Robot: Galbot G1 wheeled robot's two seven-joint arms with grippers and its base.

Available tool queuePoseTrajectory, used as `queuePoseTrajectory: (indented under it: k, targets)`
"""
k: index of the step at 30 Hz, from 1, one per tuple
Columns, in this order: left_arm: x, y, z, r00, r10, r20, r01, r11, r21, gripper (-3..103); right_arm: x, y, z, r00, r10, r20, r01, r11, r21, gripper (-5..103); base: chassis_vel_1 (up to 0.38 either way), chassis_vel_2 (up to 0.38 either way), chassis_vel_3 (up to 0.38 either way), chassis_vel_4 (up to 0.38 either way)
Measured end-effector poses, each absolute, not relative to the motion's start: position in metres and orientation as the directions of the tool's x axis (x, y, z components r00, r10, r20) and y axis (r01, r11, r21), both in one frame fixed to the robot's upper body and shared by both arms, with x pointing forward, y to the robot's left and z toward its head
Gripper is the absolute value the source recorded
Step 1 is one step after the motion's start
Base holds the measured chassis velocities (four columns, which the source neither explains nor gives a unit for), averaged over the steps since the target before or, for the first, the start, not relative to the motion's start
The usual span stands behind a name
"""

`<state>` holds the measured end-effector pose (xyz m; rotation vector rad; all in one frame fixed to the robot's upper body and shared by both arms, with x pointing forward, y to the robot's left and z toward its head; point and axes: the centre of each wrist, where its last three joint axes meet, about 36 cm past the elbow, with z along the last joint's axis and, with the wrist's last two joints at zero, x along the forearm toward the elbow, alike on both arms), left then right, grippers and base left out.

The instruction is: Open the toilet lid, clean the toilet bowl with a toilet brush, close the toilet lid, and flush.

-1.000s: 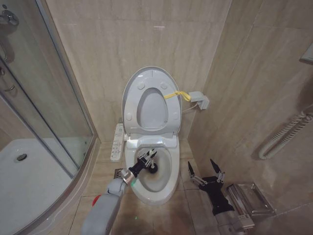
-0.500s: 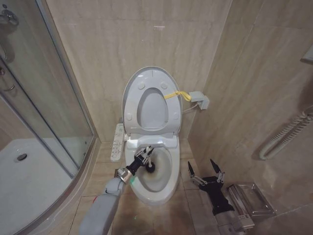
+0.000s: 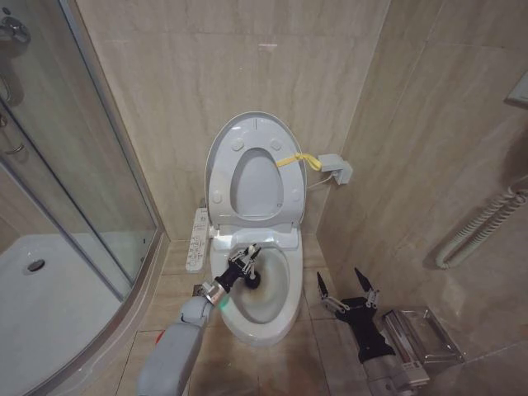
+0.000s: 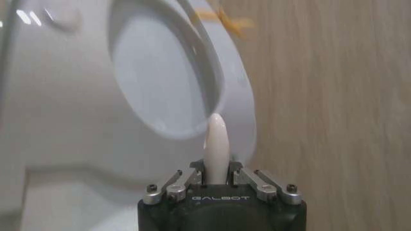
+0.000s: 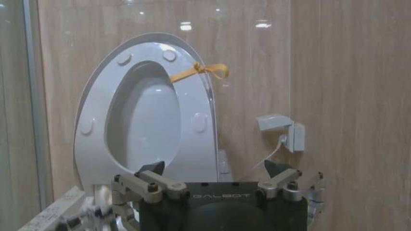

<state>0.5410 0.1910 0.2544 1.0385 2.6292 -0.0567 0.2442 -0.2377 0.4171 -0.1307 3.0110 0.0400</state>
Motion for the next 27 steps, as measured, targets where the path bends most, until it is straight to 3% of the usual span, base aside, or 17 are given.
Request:
queuePoseTrajectory:
  k: [8,20,27]
  targets:
    - [0.531,0.199,0.307,-0.665,0.604,-0.439,0.656,0.754,0.043,22,0.244,-0.238,0.417,-0.988,-0.085,-0.128,-0.088,0.996,0.021,100,0.0,0.0,0.0,0.0]
    - [0.516,0.204,0.318,-0.688,0.546,-0.477,0.642,0.765,-0.05,22,0.244,-0.238,0.417,-0.988,-0.085,-0.128,-0.088,0.996,0.021,100,0.0,0.0,0.0,0.0]
    - [0.509,0.209,0.314,-0.692,0.552,-0.465,0.642,0.765,-0.048,22,0.244,-0.238,0.417,-0.988,-0.085,-0.128,-0.088,0.996,0.021,100,0.0,0.0,0.0,0.0]
